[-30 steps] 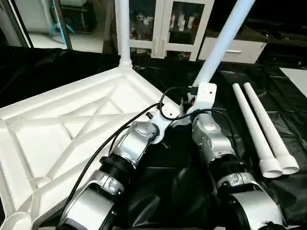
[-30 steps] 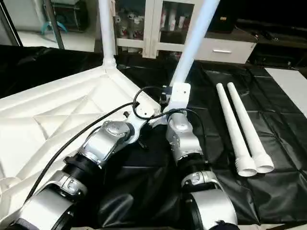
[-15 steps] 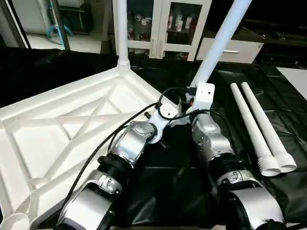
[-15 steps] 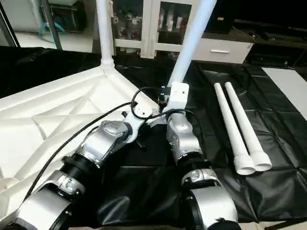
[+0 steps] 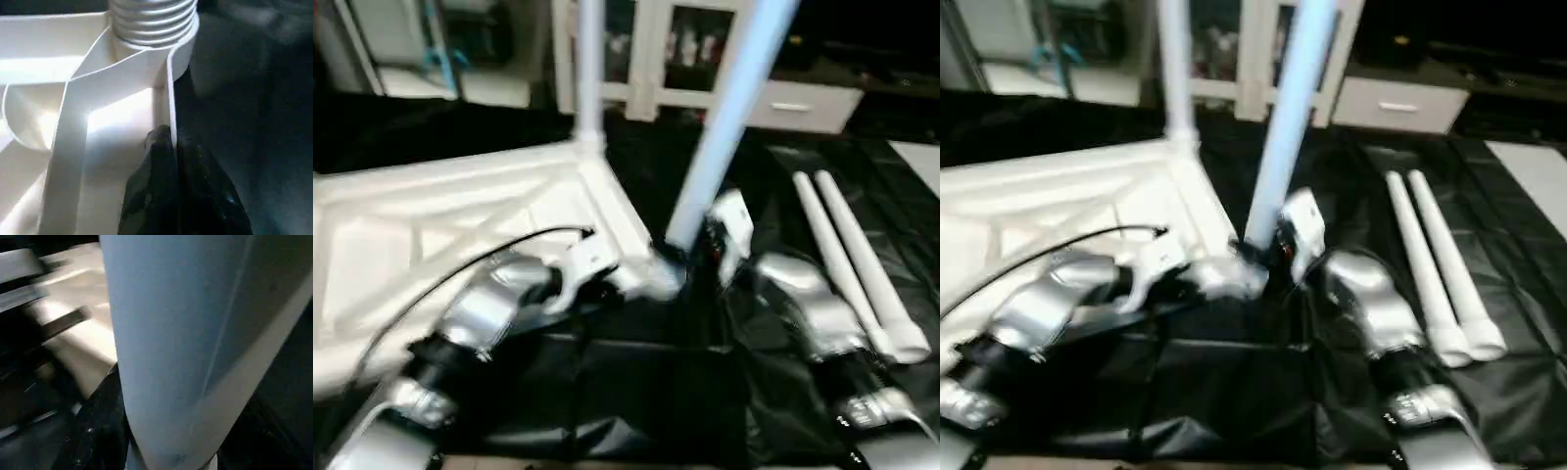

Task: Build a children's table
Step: Insert table leg to table base

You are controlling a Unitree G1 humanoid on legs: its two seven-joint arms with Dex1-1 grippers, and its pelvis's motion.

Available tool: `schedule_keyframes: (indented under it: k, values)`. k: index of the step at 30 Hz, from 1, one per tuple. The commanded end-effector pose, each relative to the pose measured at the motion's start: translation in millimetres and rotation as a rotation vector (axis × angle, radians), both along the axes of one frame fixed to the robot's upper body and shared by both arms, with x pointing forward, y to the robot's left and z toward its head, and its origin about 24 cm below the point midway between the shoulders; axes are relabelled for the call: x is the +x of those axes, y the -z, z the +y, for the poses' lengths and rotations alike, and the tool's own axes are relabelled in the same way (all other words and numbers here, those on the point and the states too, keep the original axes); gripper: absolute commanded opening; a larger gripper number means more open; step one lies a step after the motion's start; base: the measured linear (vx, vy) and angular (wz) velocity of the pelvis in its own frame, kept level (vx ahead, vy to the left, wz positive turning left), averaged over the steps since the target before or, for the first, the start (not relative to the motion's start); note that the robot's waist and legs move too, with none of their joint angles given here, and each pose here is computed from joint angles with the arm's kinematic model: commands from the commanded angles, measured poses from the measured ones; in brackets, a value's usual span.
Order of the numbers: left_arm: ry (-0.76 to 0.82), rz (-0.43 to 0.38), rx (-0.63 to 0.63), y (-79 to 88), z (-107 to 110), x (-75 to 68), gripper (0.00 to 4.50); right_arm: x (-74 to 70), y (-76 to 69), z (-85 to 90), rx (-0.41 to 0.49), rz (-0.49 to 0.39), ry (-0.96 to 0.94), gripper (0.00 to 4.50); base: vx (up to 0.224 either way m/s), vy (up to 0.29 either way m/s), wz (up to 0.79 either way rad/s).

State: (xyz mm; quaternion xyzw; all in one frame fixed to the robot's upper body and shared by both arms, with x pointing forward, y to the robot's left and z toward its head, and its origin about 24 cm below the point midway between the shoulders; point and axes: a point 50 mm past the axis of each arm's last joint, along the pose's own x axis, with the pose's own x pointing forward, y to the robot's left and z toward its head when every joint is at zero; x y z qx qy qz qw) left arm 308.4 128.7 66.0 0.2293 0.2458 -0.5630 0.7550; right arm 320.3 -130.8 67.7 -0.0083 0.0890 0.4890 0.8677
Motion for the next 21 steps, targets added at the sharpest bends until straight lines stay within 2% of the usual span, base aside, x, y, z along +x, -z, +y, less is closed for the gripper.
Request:
schedule_keyframes:
  k: [1,4,10,13,21]
  values:
    - [0.159,-0.017,-0.044,-15.3,-11.6,-5.9,0.0,-14.2,38.2,-32.8,-0.12,0.198,0.066,1.85,0.0,0.0,0.0]
    - [0.171,-0.03,0.001,-16.6,-3.2,-3.8,0.0,-23.6,38.2,-40.4,-0.102,0.226,0.006,1.85,0.0,0.0,0.0]
    - [0.197,-0.035,-0.006,-20.0,-3.6,-4.1,0.0,-36.6,41.0,-45.9,-0.149,0.262,-0.08,1.85,0.0,0.0,0.0]
    - [0.212,-0.035,-0.009,-19.1,-5.8,-4.8,0.0,-39.5,45.8,-46.5,-0.192,0.268,-0.091,1.85,0.0,0.0,0.0]
    - [0.207,-0.043,-0.016,-16.3,-8.5,-6.5,0.0,-43.9,58.5,-43.2,-0.214,0.295,-0.05,1.85,0.0,0.0,0.0]
